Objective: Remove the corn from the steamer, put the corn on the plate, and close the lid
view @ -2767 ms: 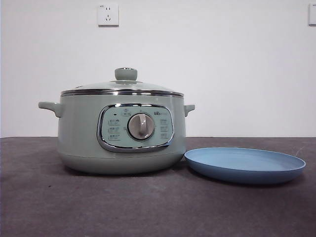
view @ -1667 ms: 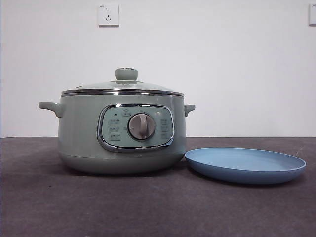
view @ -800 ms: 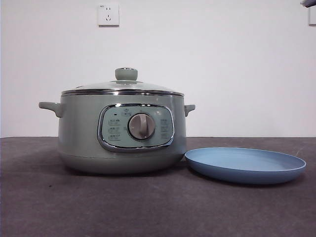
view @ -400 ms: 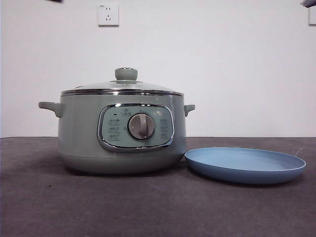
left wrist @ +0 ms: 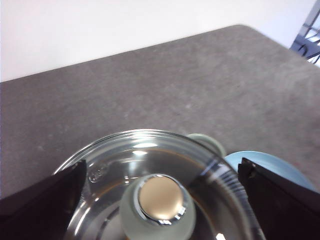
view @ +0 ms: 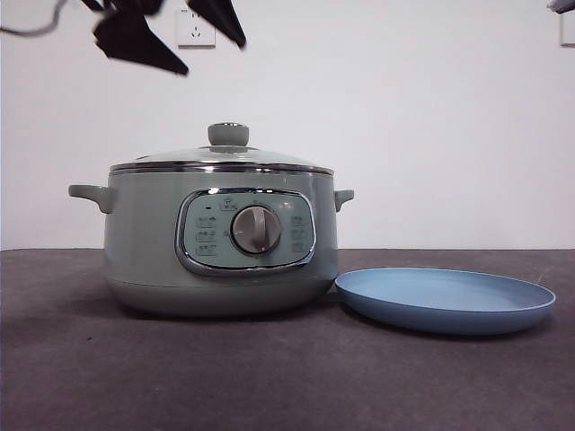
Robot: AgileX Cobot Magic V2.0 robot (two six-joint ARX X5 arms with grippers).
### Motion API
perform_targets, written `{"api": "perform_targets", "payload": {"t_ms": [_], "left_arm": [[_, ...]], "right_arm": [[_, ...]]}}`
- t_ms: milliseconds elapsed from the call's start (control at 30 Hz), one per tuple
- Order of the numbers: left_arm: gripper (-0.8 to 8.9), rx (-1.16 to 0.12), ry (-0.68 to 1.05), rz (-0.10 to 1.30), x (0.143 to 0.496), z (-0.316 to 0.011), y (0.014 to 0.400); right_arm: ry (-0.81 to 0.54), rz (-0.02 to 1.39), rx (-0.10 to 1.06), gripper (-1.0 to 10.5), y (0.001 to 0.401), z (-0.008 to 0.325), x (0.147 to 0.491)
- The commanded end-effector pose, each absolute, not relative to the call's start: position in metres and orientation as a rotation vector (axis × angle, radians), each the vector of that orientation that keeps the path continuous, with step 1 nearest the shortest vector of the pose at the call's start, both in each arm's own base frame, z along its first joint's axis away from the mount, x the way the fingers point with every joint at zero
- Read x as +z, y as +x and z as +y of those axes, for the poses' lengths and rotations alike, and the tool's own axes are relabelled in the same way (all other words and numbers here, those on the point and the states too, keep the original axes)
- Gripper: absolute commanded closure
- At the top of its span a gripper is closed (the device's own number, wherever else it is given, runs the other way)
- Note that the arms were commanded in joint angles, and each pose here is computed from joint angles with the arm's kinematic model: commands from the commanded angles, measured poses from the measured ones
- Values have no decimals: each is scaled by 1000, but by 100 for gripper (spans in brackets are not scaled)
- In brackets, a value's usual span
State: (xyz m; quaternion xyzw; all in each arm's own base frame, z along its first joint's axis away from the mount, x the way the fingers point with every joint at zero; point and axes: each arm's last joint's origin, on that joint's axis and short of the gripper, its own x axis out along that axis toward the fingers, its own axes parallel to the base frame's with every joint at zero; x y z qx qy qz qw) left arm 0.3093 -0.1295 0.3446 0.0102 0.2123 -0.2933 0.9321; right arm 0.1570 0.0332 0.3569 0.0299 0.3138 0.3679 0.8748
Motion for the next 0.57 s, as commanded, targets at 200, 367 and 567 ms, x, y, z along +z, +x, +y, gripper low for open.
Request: {"api": "perform_targets", "payload": {"t_ms": [200, 367, 567], "left_arm": [[264, -597, 53, 512, 306, -148, 335], [283, -585, 70, 560, 289, -157, 341], [284, -544, 96, 602, 279, -166, 341]], "right_arm": [[73, 653, 766, 312, 157, 34, 358], [82, 657, 762, 312, 157, 34, 358], [82, 657, 762, 312, 157, 34, 358]]}}
